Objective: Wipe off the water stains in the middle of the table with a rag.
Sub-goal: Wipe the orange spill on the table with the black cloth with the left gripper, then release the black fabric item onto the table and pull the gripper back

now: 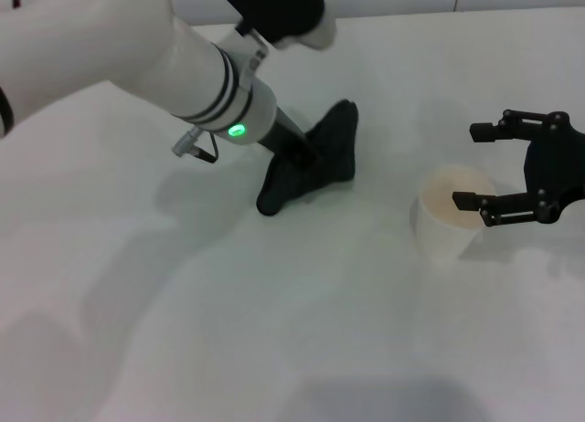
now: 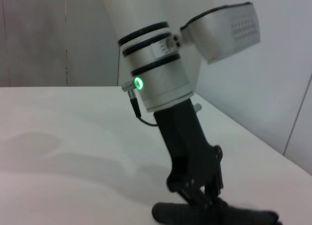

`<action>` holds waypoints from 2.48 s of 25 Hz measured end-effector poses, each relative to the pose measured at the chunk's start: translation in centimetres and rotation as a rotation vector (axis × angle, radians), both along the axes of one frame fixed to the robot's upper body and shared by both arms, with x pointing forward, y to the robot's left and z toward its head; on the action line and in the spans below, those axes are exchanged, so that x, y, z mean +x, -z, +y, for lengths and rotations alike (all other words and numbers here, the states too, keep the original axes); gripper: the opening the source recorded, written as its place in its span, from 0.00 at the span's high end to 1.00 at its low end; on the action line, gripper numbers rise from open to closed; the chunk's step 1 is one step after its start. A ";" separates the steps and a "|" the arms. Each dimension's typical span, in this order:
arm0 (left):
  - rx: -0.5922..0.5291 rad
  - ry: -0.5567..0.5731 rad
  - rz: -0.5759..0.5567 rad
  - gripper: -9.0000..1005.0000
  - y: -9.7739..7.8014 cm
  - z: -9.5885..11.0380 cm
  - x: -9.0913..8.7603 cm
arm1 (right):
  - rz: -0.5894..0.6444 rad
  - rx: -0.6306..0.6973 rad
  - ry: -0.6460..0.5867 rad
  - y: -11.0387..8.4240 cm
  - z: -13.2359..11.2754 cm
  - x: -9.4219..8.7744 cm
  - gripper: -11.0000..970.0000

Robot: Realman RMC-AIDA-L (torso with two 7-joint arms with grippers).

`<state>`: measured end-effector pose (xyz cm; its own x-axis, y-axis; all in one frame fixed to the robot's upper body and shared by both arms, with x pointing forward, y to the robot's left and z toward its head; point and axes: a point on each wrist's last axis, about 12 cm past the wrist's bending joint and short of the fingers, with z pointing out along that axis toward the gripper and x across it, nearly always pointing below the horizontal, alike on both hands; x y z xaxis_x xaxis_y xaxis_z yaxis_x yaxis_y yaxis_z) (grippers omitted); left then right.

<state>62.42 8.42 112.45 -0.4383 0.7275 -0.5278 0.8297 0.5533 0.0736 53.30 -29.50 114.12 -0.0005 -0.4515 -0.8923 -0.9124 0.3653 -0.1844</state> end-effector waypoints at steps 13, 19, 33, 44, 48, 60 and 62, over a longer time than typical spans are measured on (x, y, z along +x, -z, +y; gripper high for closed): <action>0.109 -0.167 0.060 0.91 0.2 2.1 0.3 | 0.004 0.000 -0.008 0.0 0.0 -0.1 0.12; 0.163 -0.077 0.111 0.91 -0.4 2.2 -1.1 | 0.006 0.000 0.004 0.1 -0.4 -0.4 0.12; 0.245 -0.154 0.288 0.90 -2.9 5.5 -2.4 | 0.002 0.016 0.003 -0.3 -0.8 -0.7 0.12; 0.245 -0.149 0.257 0.79 -2.3 5.2 -2.2 | 0.008 0.020 0.004 -0.3 -0.9 -0.8 0.12; 0.264 -0.132 0.249 0.63 -2.2 4.8 -2.3 | 0.009 0.020 0.005 -0.3 -0.9 -0.8 0.12; 0.036 -0.029 0.244 0.22 -4.8 3.4 -3.3 | 0.014 0.023 0.011 -0.2 -1.1 -0.9 0.12; -0.124 0.031 0.253 0.19 -6.3 4.0 -4.0 | 0.021 0.026 0.012 -0.2 -1.1 -0.9 0.12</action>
<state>58.39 12.41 118.75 -0.5462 0.6792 -0.4903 0.8297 0.5191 -0.2052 52.37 -30.56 114.30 -0.0245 -0.4284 -0.9033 -0.9114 0.3809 -0.1559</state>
